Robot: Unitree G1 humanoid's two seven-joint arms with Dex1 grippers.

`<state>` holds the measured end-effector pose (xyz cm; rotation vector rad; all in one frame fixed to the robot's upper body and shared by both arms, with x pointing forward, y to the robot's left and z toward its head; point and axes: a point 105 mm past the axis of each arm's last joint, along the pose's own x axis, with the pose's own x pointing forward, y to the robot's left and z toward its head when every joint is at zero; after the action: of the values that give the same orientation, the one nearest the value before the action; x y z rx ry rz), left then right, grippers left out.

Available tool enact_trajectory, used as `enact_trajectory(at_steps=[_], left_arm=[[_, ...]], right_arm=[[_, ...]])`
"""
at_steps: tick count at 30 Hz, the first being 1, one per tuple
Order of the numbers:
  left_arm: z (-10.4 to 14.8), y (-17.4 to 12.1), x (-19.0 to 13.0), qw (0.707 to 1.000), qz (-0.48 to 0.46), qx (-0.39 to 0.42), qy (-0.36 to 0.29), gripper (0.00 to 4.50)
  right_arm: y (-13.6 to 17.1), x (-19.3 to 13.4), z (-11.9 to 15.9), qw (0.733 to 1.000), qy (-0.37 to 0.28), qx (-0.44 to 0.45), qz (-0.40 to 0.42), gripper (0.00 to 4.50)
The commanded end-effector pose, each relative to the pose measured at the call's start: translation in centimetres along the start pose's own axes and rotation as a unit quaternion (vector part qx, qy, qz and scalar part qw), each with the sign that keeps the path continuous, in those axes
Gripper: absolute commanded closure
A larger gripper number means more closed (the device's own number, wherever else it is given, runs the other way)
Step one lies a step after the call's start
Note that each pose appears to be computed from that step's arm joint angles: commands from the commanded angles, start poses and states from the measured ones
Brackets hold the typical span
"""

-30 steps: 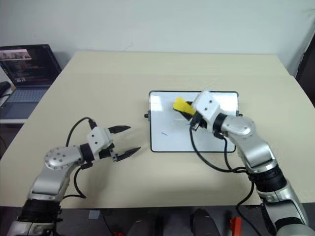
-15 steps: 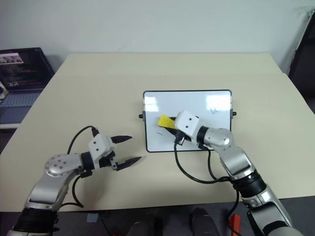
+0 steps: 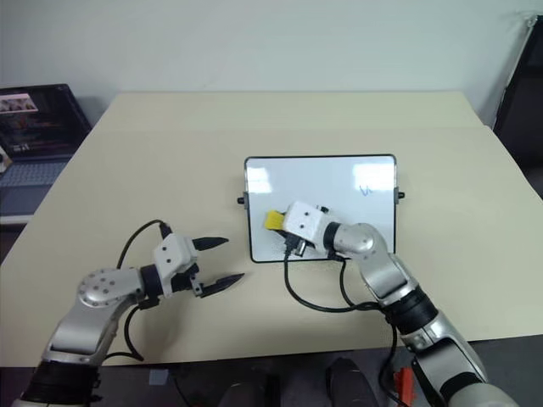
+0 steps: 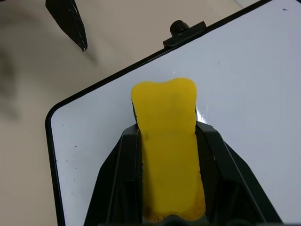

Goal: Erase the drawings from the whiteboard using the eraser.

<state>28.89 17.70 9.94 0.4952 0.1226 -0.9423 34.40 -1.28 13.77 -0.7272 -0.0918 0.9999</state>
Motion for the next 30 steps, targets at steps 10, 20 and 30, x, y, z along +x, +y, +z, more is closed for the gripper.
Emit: enact_trajectory(at_steps=[10,20,30], left_arm=[[1.0,-0.1,-0.1,1.0,-0.012,0.017,-0.008,0.0],[1.2,0.3,0.0,1.0,-0.012,0.021,-0.009,0.0],[2.2,0.4,0.0,1.0,-0.013,0.012,-0.024,0.0]], right_arm=[[3.4,-0.5,-2.9,0.995,0.067,-0.013,0.069,3.37],[-1.4,0.4,-1.0,0.998,0.039,-0.016,-0.037,3.37],[-1.8,0.1,-1.1,0.998,0.042,-0.021,-0.04,3.38]])
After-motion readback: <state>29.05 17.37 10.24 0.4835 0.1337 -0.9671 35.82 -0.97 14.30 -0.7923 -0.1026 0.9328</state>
